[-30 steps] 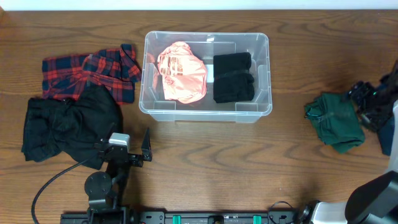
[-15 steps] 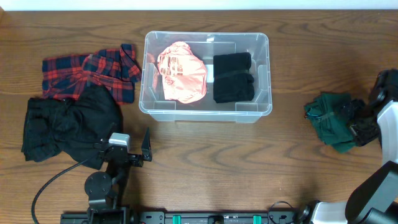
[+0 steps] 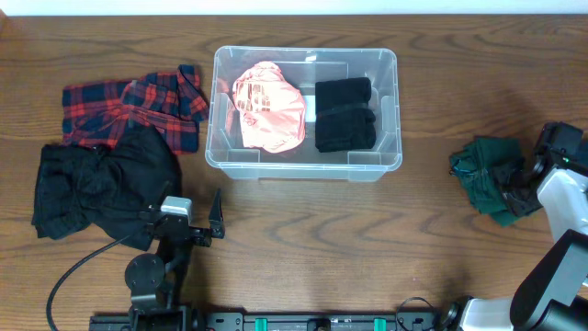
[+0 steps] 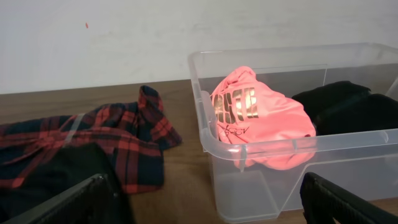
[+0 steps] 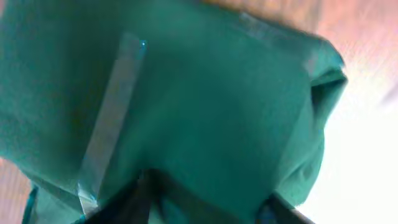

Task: Pack container
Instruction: 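Move the right gripper to the green folded garment and grasp it, then carry the green garment left and lower it into the bin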

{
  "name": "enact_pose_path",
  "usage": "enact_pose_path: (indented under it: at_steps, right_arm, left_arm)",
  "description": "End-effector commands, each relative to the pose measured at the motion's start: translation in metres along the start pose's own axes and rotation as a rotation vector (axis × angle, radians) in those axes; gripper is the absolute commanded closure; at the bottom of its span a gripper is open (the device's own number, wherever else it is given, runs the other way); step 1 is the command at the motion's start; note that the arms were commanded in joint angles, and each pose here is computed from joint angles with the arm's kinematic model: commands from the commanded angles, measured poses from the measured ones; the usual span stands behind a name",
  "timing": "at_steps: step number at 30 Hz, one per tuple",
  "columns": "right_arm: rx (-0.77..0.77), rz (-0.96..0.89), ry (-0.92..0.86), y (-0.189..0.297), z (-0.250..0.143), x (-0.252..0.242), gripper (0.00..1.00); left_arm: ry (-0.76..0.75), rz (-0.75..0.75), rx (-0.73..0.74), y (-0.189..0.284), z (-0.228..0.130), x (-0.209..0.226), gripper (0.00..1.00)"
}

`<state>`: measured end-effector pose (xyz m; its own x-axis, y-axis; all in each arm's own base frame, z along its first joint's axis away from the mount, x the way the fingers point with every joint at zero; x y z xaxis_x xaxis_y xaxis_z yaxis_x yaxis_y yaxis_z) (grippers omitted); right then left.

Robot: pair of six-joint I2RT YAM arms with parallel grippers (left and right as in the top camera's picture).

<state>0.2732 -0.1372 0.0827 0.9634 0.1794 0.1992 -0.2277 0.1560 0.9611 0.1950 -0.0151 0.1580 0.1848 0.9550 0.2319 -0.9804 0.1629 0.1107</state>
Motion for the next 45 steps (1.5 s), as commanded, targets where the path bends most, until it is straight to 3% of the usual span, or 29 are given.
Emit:
enact_pose_path:
  at_steps: [1,4,13,25,38,45]
  right_arm:
    - [-0.020,0.005,0.072,-0.002,0.003,0.001,0.80]
    - [-0.012,0.033,0.158,-0.002,0.003,0.005,0.99]
    - [0.087,0.280,0.377,0.035,-0.010,0.040,0.99]
    - [-0.004,0.698,0.789,0.200,-0.023,0.097,0.99]
    - [-0.075,1.041,1.121,0.327,-0.113,0.144,0.99]
    - [-0.051,1.215,1.276,0.356,-0.176,0.160,0.99]
  left_arm:
    - [0.021,-0.012,0.048,-0.001,-0.014,-0.003,0.02]
    - [0.021,-0.011,0.048,-0.001,-0.014,-0.003,0.02]
    - [0.021,-0.011,0.048,-0.001,-0.014,-0.003,0.02]
    - [0.020,-0.011,0.048,-0.001,-0.014,-0.003,0.02]
    - [0.021,-0.011,0.048,-0.001,-0.014,-0.003,0.02]
    - [0.021,-0.011,0.048,-0.001,-0.014,-0.003,0.02]
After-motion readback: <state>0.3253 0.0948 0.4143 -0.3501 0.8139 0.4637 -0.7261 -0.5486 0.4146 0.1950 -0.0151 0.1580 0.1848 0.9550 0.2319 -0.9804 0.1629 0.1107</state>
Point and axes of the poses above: each gripper's point midway between its finger pads, its own y axis back along the fingers, its own x axis along the line the jaws close on, z = x × y, the point moved 5 cm from there along y, back along the fingers, and after that the axes turned 13 degrees about -y, right-handed, at the moved point
